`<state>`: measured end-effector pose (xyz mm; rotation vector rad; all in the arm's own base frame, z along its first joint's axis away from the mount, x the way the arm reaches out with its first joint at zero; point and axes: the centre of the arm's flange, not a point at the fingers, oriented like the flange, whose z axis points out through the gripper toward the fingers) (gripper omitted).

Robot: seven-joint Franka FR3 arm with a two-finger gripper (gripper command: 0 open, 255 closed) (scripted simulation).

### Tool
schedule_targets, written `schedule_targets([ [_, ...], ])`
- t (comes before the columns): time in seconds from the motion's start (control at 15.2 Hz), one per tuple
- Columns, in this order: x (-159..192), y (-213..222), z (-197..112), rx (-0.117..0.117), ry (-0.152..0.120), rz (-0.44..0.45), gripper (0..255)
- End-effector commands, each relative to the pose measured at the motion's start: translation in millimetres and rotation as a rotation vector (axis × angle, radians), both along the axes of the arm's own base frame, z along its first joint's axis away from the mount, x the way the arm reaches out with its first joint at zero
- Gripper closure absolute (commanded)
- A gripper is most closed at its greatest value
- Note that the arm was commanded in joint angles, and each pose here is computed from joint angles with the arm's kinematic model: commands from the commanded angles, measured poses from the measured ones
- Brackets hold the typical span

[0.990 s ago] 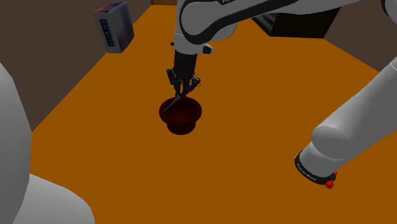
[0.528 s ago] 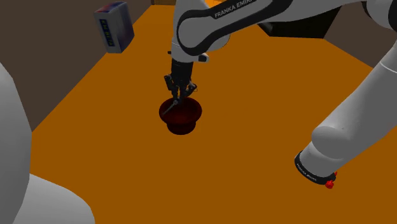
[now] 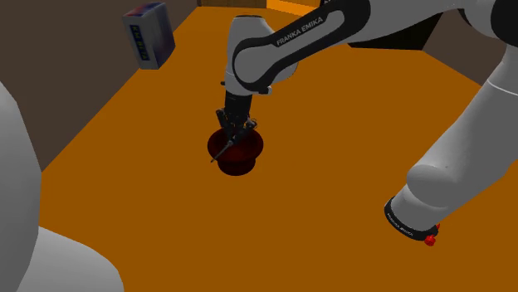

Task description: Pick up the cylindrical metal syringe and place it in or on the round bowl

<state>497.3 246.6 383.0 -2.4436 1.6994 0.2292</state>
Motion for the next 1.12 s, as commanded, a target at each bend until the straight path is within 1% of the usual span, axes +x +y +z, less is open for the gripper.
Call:
schedule_targets([
  [0.0, 0, 0, -5, 0.0, 0.0, 0.0, 255],
  [0.4, 0, 0, -5, 0.0, 0.0, 0.0, 255],
  [0.46, 0, 0, -5, 0.0, 0.0, 0.0, 0],
  [0.79, 0, 0, -5, 0.0, 0.0, 0.0, 0],
  [1.06, 2, -10, 44, 0.0, 0.0, 0.0, 0],
])
